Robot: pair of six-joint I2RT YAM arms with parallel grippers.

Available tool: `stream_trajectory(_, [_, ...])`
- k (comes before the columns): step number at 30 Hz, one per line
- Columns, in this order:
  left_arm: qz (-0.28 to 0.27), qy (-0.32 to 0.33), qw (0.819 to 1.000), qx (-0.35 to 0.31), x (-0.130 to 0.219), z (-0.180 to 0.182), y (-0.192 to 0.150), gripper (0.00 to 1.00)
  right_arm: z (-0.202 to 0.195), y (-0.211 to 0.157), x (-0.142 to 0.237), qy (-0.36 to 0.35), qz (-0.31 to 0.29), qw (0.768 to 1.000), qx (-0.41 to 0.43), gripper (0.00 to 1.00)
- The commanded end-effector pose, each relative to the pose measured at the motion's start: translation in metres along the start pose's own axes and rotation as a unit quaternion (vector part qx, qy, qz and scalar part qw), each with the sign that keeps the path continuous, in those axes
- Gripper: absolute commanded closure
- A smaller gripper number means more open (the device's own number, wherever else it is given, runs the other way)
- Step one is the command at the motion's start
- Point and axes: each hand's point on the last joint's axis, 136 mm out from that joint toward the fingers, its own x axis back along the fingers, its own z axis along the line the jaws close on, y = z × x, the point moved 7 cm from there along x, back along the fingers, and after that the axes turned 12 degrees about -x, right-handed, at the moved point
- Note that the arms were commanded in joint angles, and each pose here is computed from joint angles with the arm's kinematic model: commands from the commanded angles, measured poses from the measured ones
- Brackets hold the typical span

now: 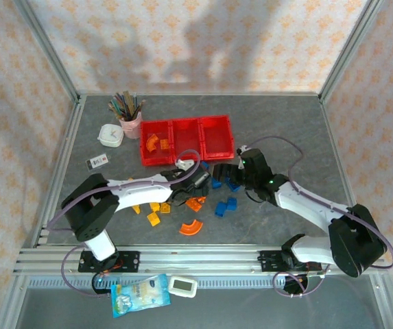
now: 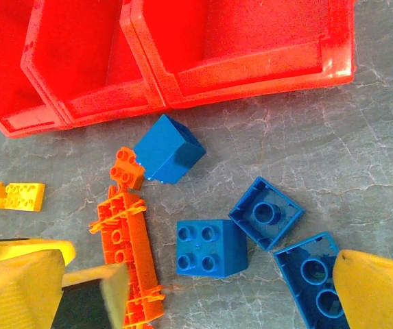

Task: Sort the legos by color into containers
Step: Pick up the lego from the center of the table.

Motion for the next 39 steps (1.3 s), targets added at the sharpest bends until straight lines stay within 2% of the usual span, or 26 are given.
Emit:
stream_trajectory(1, [-0.02,0.002,1.0,0.022,-0.002,-0.01,0.01,0.16,0.001,0.006,0.007,0.006,-0.024,1.0,0.009,0.0])
stream_trajectory(8, [-0.03,0.022,0.999,0.038,-0.014,-0.012,0.013,0.18,-0.003,0.006,0.007,0.007,-0.028,1.0,0.007,0.0])
stream_trajectory(21, [-0.022,0.04,0.998,0.053,-0.019,0.0,0.0,0.31,-0.005,0.005,0.006,0.006,-0.022,1.0,0.009,0.0])
stream_trajectory(27, [-0.018,0.032,0.997,0.062,-0.015,0.006,-0.008,0.41,-0.004,0.005,0.005,0.01,-0.021,1.0,0.007,0.0])
stream_trajectory(39, [-0.028,0.013,0.998,0.058,-0.013,-0.002,-0.002,0.61,-0.002,0.006,0.004,0.012,-0.019,1.0,0.004,0.0])
